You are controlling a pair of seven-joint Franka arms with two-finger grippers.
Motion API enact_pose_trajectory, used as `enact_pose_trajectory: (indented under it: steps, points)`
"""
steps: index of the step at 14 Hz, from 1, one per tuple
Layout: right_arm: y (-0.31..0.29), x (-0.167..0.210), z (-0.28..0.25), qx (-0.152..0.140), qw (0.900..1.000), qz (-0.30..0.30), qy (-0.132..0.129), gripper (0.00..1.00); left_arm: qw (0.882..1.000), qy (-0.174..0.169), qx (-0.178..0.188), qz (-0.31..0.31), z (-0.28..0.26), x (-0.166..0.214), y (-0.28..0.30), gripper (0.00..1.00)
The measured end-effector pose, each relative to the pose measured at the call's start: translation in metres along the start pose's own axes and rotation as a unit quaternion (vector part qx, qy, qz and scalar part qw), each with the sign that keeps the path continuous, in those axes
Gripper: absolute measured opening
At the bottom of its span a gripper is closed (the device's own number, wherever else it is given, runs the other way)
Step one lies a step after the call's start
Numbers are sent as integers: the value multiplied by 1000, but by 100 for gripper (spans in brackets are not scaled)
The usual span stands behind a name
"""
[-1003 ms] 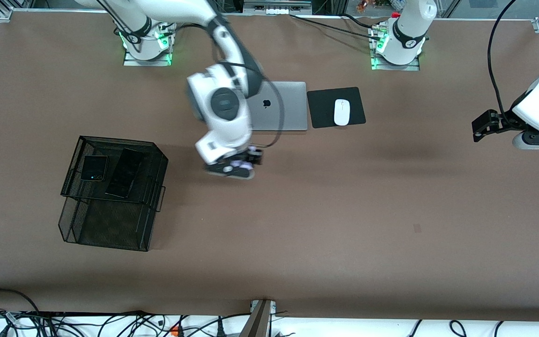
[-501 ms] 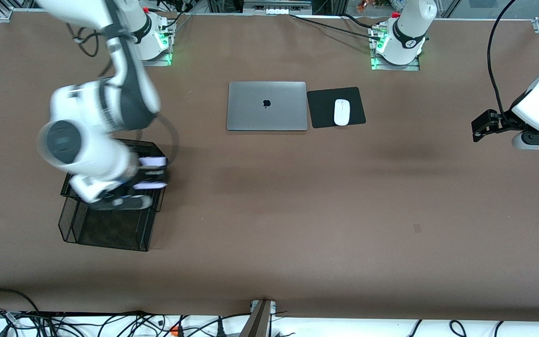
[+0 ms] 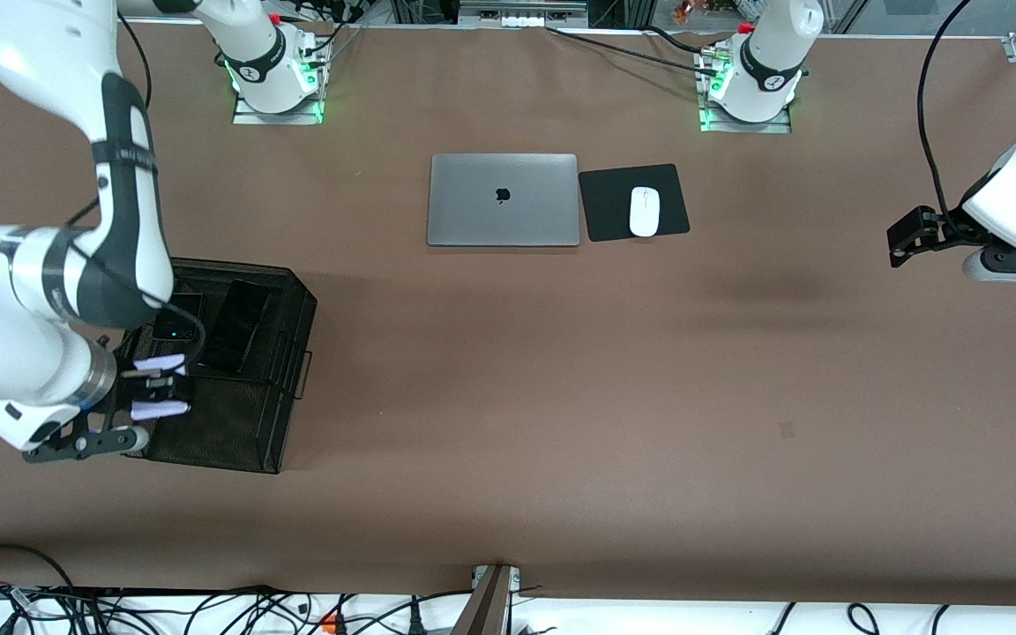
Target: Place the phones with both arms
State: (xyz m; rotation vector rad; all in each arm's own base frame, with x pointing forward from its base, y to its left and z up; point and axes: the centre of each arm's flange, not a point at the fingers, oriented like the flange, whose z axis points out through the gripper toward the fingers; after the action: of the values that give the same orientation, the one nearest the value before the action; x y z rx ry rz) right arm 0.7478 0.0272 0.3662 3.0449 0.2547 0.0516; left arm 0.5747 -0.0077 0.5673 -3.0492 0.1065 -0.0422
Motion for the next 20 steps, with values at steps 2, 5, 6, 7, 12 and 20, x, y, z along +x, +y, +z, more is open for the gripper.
enact_pose_trajectory:
  steps: [2, 5, 6, 7, 12, 20]
  points:
    - [-6, 9, 36, -4, 1000, -3, 10, 83, 1000, 0, 0, 0, 0, 0, 0, 100]
    - [-10, 10, 84, 2, 1000, 1, -3, 83, 1000, -2, 0, 0, 0, 0, 0, 100]
    - [-9, 9, 94, 4, 1000, 3, -8, 83, 1000, -2, 0, 0, 0, -1, 0, 100]
    - [-7, 8, 102, 7, 1000, 7, -9, 83, 1000, -3, 0, 0, 0, -1, 0, 100]
    - [5, 7, 105, 21, 999, 28, 3, 100, 1000, -5, 0, 0, 1, -1, 0, 100]
    - [37, -40, -56, 31, 996, 32, -74, 100, 1000, -6, 0, 0, 1, -1, 0, 100]
